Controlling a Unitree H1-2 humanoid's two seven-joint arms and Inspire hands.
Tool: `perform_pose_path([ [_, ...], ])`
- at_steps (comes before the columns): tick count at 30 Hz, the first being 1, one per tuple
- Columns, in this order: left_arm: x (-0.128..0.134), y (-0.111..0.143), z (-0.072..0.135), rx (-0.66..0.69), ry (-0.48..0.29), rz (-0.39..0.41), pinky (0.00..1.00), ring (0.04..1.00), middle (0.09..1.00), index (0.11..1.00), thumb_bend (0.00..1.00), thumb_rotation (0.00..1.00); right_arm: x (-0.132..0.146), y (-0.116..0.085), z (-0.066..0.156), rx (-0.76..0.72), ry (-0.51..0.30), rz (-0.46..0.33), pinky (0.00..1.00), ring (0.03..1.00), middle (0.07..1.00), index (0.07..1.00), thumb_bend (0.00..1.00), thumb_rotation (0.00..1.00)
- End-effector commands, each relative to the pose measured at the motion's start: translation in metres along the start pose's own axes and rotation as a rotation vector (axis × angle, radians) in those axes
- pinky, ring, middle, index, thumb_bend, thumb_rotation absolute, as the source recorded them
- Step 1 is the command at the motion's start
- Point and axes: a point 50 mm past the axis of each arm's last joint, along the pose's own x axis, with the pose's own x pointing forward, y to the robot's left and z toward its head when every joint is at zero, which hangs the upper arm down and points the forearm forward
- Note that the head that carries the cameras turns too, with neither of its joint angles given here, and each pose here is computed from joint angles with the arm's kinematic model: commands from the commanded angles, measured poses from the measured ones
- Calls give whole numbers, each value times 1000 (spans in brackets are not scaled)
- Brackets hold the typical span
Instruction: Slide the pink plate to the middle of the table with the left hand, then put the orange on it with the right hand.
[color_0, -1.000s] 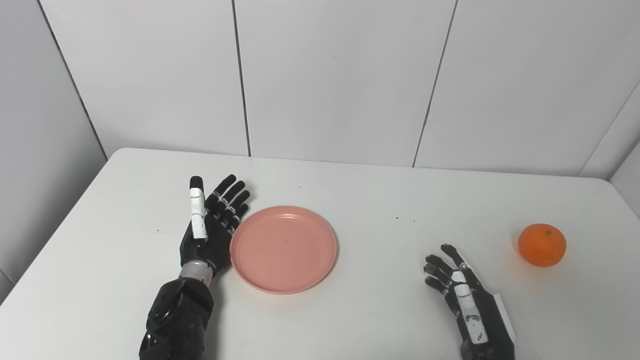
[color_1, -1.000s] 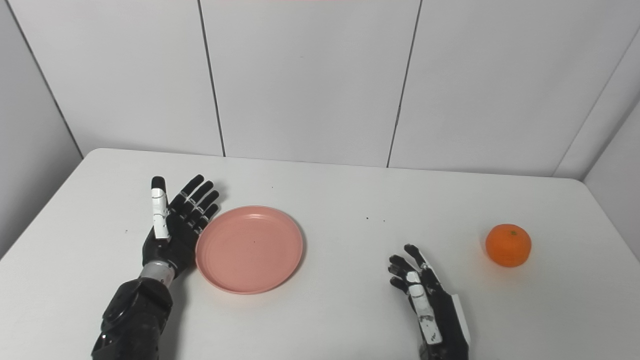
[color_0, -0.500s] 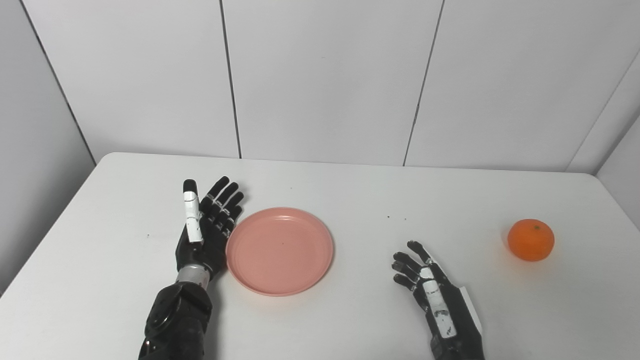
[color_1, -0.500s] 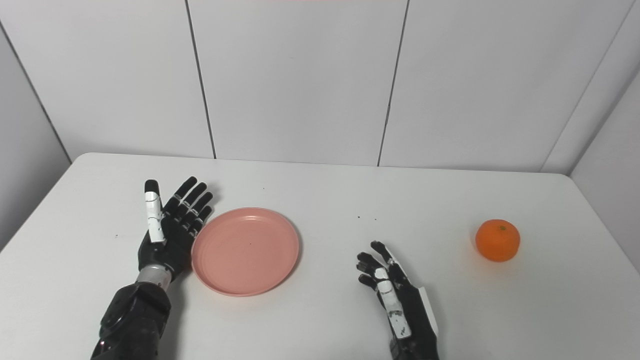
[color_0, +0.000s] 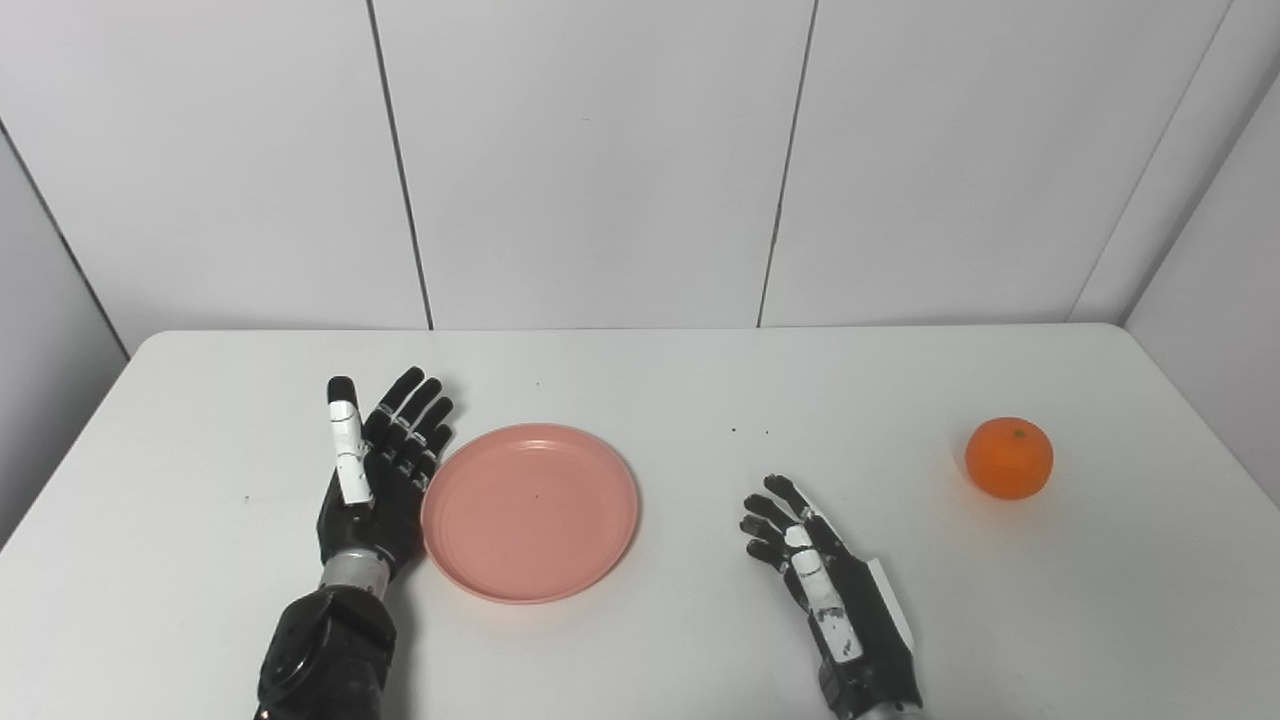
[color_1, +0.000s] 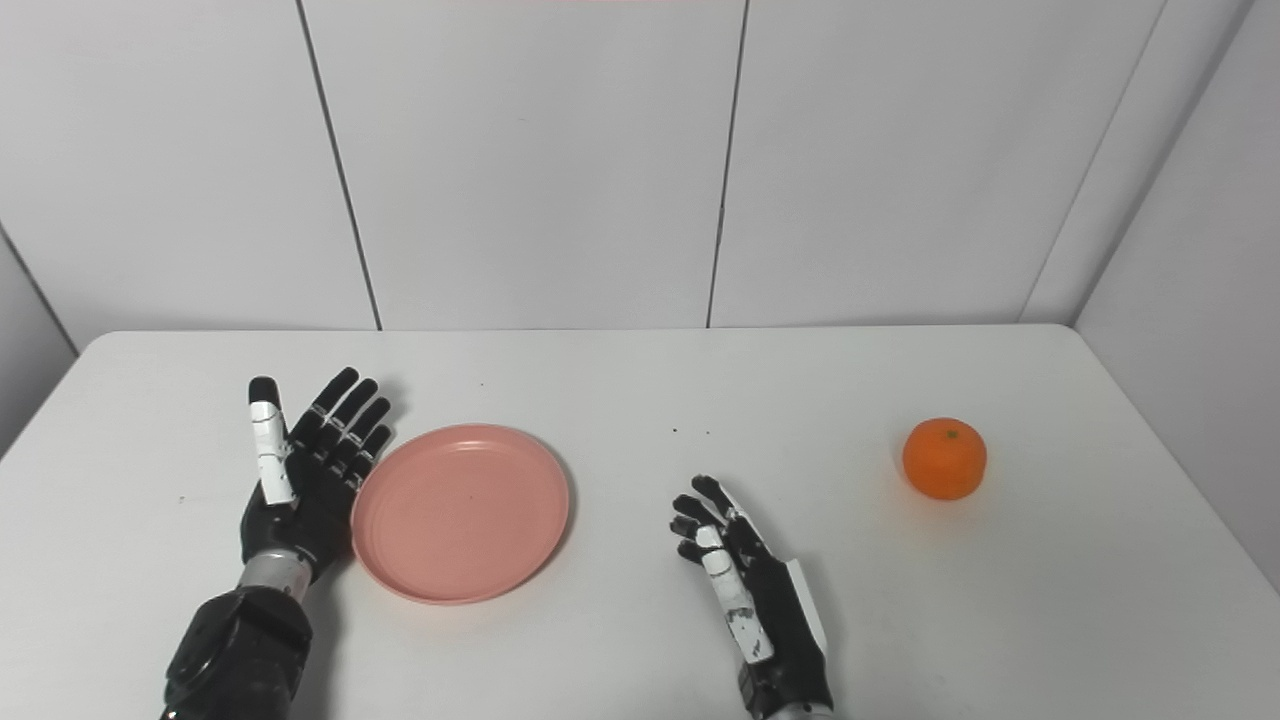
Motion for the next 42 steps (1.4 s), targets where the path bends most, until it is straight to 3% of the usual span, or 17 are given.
perform_pose_path([
  [1,-8,10,-25,-10,119,46,953,862,819,705,865,812,-5,5,-14,24,44,-34,855,842,860,855,808,829],
  [12,-4,0,-28,-27,126,21,962,863,817,719,884,810,-4,8,-14,-5,-63,-118,919,915,919,866,862,976],
  [21,-3,-6,-28,-10,130,-15,986,880,840,750,854,825,-1,13,-13,-16,-99,-154,929,922,926,875,844,999],
  [32,-1,-27,-36,-55,152,-15,999,862,809,730,867,787,0,16,-12,-30,-95,-164,923,922,931,883,842,992],
  [42,3,-30,-40,-74,162,-11,1000,870,816,728,859,788,3,24,-14,-36,-94,-171,907,913,921,868,800,977],
])
